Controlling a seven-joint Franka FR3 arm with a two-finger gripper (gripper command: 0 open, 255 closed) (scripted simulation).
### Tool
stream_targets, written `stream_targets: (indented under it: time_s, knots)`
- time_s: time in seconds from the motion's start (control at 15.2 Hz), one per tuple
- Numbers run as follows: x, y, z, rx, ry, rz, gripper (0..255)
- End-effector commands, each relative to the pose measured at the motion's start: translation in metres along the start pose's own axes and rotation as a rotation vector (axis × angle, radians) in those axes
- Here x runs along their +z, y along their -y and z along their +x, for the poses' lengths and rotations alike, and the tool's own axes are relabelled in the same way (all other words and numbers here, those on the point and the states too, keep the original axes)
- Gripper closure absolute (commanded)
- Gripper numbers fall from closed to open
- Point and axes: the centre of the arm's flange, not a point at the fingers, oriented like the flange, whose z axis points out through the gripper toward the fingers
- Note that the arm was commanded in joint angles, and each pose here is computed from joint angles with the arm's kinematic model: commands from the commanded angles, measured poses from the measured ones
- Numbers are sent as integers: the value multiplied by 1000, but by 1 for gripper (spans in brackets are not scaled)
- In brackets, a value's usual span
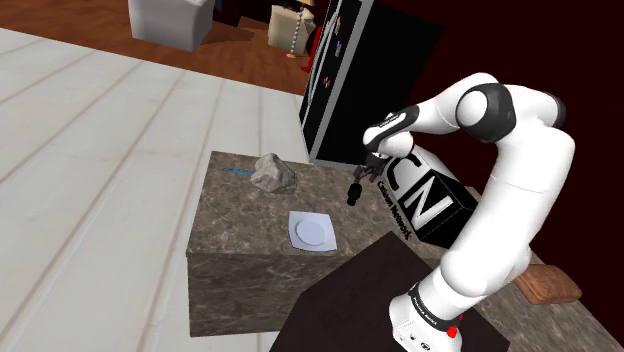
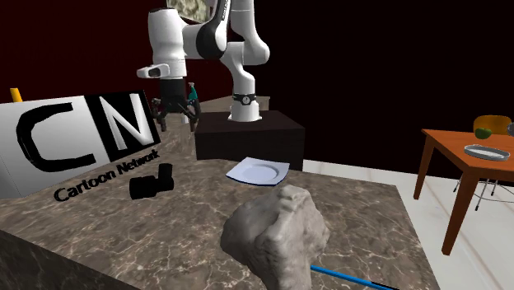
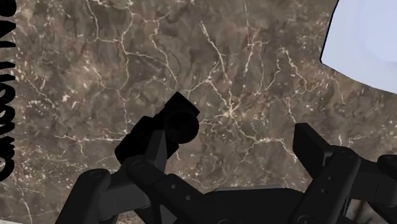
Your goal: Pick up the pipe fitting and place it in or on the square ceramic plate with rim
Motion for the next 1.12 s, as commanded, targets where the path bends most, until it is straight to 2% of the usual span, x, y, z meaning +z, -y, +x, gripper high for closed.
stream_targets:
  time_s: [0.0, 0.4, 0.86, 1.06]
  knots:
    - [16, -13, 14, 10, -6, 2, 0]
    - [70, -55, 51, 41, -22, 6, 0]
    - [107, -55, 52, 41, -22, 6, 0]
    - [110, -55, 52, 41, -22, 6, 0]
